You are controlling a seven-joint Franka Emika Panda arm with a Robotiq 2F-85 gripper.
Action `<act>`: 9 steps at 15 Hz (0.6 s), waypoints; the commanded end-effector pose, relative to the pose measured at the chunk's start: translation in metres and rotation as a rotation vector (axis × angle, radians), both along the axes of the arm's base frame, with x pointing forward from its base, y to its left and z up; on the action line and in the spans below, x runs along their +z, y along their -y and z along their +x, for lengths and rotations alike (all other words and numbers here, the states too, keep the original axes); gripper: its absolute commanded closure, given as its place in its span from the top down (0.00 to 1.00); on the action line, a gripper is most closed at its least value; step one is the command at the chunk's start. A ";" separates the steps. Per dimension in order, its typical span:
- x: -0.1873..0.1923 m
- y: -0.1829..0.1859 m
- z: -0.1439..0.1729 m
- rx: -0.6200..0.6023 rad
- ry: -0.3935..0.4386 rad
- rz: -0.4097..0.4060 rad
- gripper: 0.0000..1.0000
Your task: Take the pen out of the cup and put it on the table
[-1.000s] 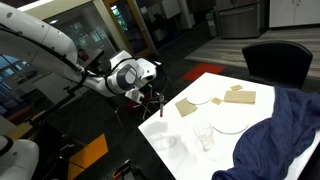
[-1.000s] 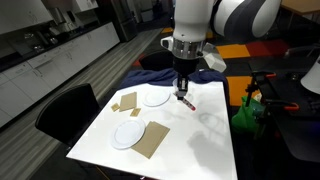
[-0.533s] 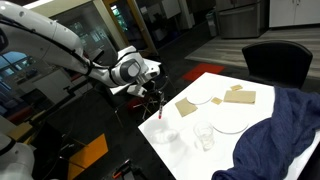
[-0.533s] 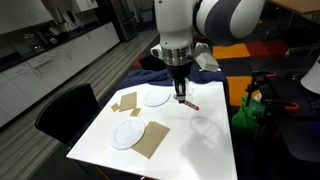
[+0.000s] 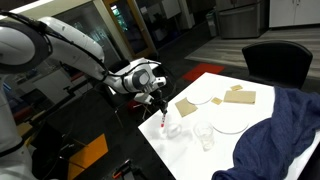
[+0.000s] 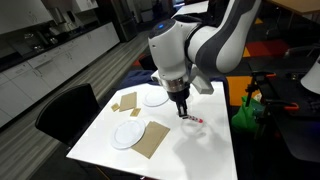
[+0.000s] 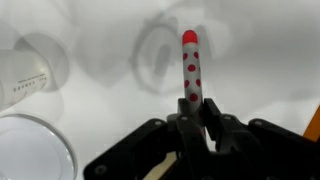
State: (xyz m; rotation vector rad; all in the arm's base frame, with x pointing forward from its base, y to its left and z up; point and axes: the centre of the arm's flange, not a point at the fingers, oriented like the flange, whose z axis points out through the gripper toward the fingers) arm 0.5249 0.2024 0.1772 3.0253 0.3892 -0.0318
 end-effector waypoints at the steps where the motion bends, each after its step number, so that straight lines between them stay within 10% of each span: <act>1: -0.024 -0.007 0.020 0.027 -0.060 -0.028 0.05; 9: -0.061 -0.003 0.038 0.029 -0.132 -0.048 0.05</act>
